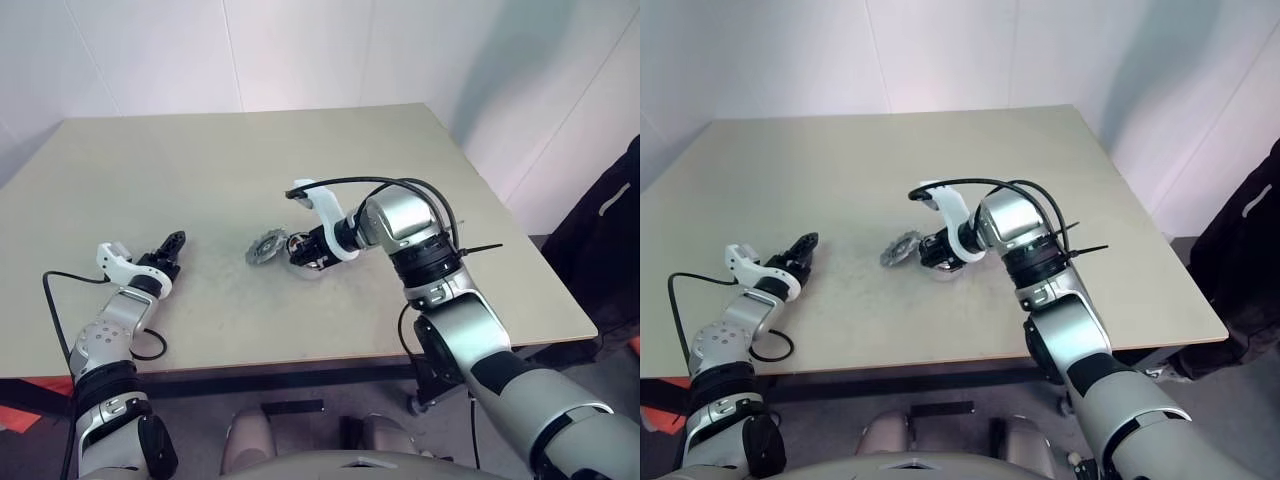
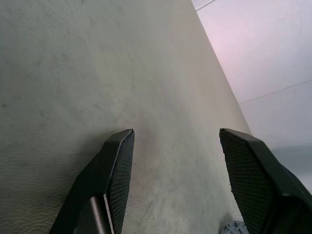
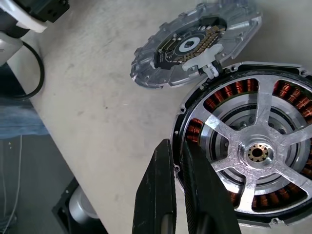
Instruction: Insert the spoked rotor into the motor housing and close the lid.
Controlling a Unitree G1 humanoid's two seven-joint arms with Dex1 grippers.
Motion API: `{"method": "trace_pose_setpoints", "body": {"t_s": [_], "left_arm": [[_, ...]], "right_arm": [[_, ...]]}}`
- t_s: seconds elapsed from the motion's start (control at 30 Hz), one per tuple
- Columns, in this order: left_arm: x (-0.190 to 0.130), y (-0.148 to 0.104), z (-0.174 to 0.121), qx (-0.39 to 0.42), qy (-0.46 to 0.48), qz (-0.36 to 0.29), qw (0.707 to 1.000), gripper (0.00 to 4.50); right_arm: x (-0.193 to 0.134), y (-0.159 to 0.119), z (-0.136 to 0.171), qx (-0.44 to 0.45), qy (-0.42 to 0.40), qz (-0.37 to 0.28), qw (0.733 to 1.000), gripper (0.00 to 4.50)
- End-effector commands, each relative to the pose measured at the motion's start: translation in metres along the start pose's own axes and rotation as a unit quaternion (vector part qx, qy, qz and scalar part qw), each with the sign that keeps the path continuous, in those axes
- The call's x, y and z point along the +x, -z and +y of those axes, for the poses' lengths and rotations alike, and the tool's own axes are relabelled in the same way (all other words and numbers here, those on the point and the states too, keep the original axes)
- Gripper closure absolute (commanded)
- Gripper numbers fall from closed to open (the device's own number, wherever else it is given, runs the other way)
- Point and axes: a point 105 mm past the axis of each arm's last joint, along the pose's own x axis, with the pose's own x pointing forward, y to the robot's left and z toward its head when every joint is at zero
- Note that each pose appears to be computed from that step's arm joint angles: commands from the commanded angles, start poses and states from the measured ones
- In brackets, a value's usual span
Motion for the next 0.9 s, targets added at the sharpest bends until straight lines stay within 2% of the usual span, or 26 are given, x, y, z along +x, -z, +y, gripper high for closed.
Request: {"method": "trace_pose_setpoints", "body": {"t_s": [0.03,0.23,0.33,0.37,0.43,0.47,0.53,0.57,0.63,0.67,0.7,0.77,0.9], "left_arm": [[-0.001,-0.008,0.004,0.008,-0.013,-0.016,1.0,1.47],[0.002,-0.005,0.003,0.009,-0.014,-0.012,1.0,1.47],[0.003,-0.005,0.003,0.009,-0.014,-0.012,1.0,1.47],[0.004,-0.004,0.003,0.009,-0.014,-0.011,1.0,1.47],[0.005,-0.004,0.002,0.009,-0.011,-0.009,1.0,1.47],[0.007,-0.003,0.001,0.009,-0.01,-0.008,1.0,1.47],[0.008,-0.002,0.0,0.008,-0.008,-0.007,1.0,1.47],[0.009,-0.001,-0.001,0.008,-0.007,-0.006,1.0,1.47],[0.01,0.002,-0.001,0.008,-0.005,-0.002,1.0,1.47],[0.011,0.003,-0.002,0.008,-0.004,0.0,1.0,1.47],[0.012,0.004,-0.002,0.008,-0.003,0.002,1.0,1.47],[0.014,0.006,-0.003,0.01,-0.001,0.006,1.0,1.47],[0.017,0.009,-0.005,0.012,0.001,0.009,1.0,1.47]], "right_arm": [[0.0,-0.011,0.019,-0.014,-0.039,-0.023,0.999,4.17],[-0.012,-0.02,0.04,-0.052,-0.086,-0.031,0.994,2.28],[-0.022,-0.026,0.048,-0.058,-0.102,-0.038,0.992,2.28],[-0.03,-0.036,0.052,-0.074,-0.117,-0.059,0.989,2.28],[-0.048,-0.057,0.056,-0.151,-0.128,-0.12,0.973,2.28],[-0.058,-0.065,0.054,-0.217,-0.122,-0.155,0.956,2.28],[-0.072,-0.069,0.046,-0.384,-0.093,-0.194,0.898,2.28],[-0.076,-0.061,0.031,-0.5,-0.054,-0.174,0.847,2.28],[-0.078,-0.037,-0.008,-0.724,0.023,-0.071,0.685,2.28],[-0.077,-0.025,-0.029,-0.781,0.04,-0.011,0.623,2.28],[-0.077,-0.021,-0.053,-0.798,0.068,0.04,0.598,2.28],[-0.079,-0.016,-0.076,-0.803,0.073,0.084,0.585,2.28],[-0.07,-0.002,-0.077,-0.822,0.019,0.098,0.561,2.28]]}}
